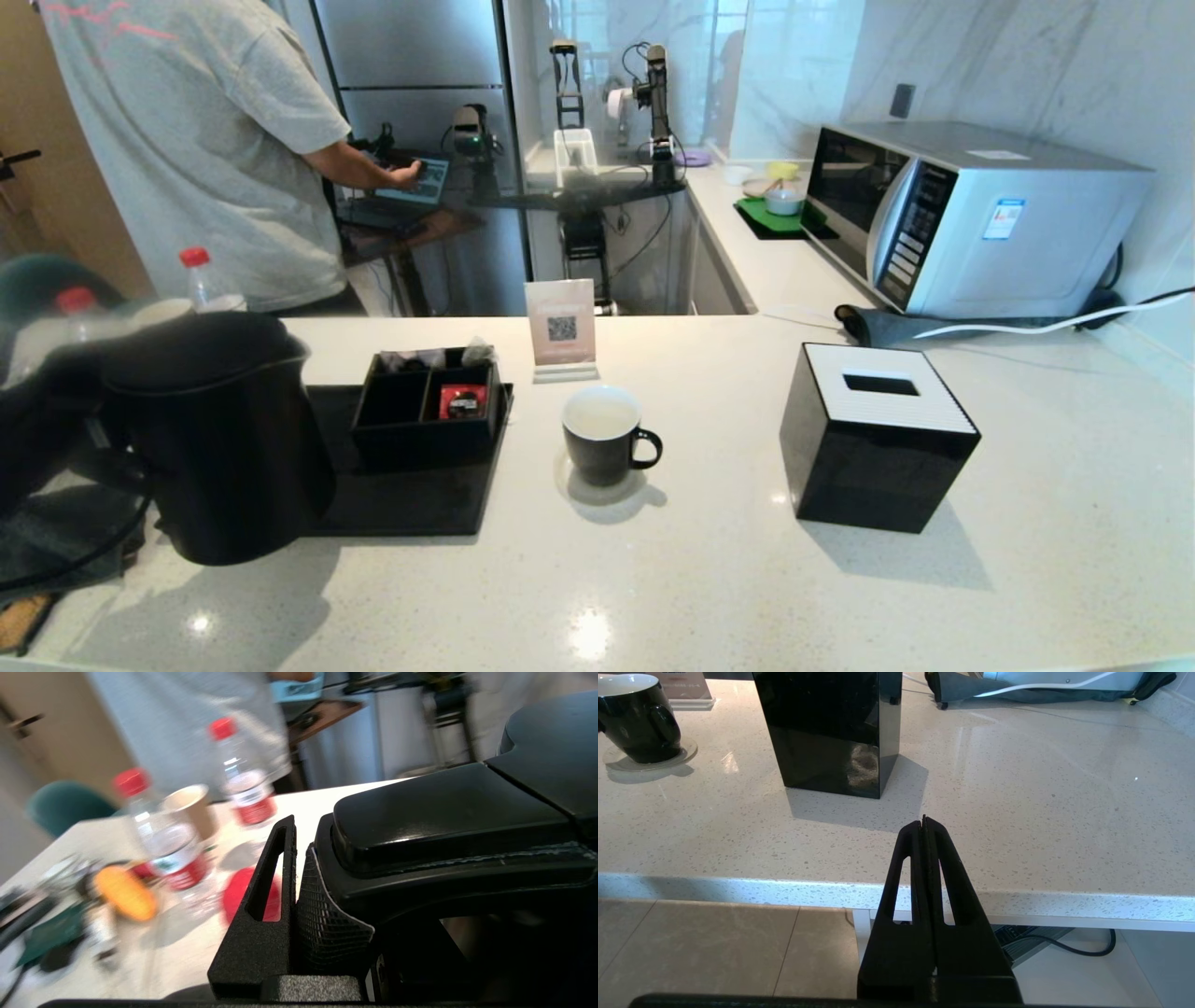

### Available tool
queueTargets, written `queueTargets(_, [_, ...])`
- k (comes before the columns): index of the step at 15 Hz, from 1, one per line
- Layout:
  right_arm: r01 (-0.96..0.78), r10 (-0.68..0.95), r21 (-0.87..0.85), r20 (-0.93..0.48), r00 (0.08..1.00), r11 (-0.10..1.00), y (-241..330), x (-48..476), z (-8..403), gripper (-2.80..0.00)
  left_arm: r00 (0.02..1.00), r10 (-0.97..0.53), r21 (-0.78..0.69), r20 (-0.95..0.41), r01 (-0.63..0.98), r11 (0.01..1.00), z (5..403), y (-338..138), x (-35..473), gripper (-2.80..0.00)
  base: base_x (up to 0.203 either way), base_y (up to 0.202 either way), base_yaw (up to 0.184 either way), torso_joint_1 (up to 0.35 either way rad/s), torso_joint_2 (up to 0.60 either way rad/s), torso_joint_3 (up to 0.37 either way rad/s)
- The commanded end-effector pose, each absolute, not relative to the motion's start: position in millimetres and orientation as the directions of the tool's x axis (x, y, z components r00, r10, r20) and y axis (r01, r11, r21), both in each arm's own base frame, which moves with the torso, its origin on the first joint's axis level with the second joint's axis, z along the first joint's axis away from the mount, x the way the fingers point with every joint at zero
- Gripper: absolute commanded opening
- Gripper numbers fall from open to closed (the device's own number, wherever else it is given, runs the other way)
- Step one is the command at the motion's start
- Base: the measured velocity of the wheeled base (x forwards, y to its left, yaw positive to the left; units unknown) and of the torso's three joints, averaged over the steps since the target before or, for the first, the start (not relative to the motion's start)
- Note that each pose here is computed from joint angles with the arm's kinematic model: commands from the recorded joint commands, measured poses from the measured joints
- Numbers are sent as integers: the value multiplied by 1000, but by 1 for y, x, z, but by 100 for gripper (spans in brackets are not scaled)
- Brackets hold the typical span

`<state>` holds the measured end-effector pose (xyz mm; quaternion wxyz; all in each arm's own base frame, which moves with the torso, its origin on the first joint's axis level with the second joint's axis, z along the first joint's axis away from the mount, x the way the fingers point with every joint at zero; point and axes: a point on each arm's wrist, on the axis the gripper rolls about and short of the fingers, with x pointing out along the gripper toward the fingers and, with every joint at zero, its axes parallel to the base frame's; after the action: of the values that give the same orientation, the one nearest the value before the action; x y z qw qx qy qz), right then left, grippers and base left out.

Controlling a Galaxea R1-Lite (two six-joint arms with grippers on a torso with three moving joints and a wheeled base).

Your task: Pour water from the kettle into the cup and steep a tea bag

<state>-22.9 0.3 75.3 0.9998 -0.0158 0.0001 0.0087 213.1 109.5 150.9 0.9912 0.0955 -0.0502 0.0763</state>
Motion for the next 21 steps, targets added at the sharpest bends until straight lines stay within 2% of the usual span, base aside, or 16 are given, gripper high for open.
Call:
queueTargets(1, [-18, 18, -32, -2, 1000, 999, 0, -23, 75, -280, 978, 79, 207, 193, -119, 971, 165, 89, 202, -280, 0, 0, 0, 0, 0, 0])
queueTargets(9, [-18, 18, -32, -2, 1000, 999, 0, -23, 75, -280, 968, -142, 139, 208, 114, 984, 168, 27, 190, -280, 0, 0, 0, 0, 0, 0])
queueTargets(14, [-17, 17, -32, -2, 1000, 999, 0, -23, 75, -280, 970, -131, 94, 205, 113, 989, 166, 4, 197, -280, 0, 0, 0, 0, 0, 0])
queueTargets(18, [-18, 18, -32, -2, 1000, 999, 0, -23, 75, -280, 967, -175, 114, 187, 155, 981, 162, -7, 201, -280, 0, 0, 0, 0, 0, 0])
queueTargets(21, [-18, 18, -32, -2, 1000, 999, 0, -23, 75, -280, 973, -144, 138, 181, 120, 983, 161, -11, 208, -280, 0, 0, 0, 0, 0, 0])
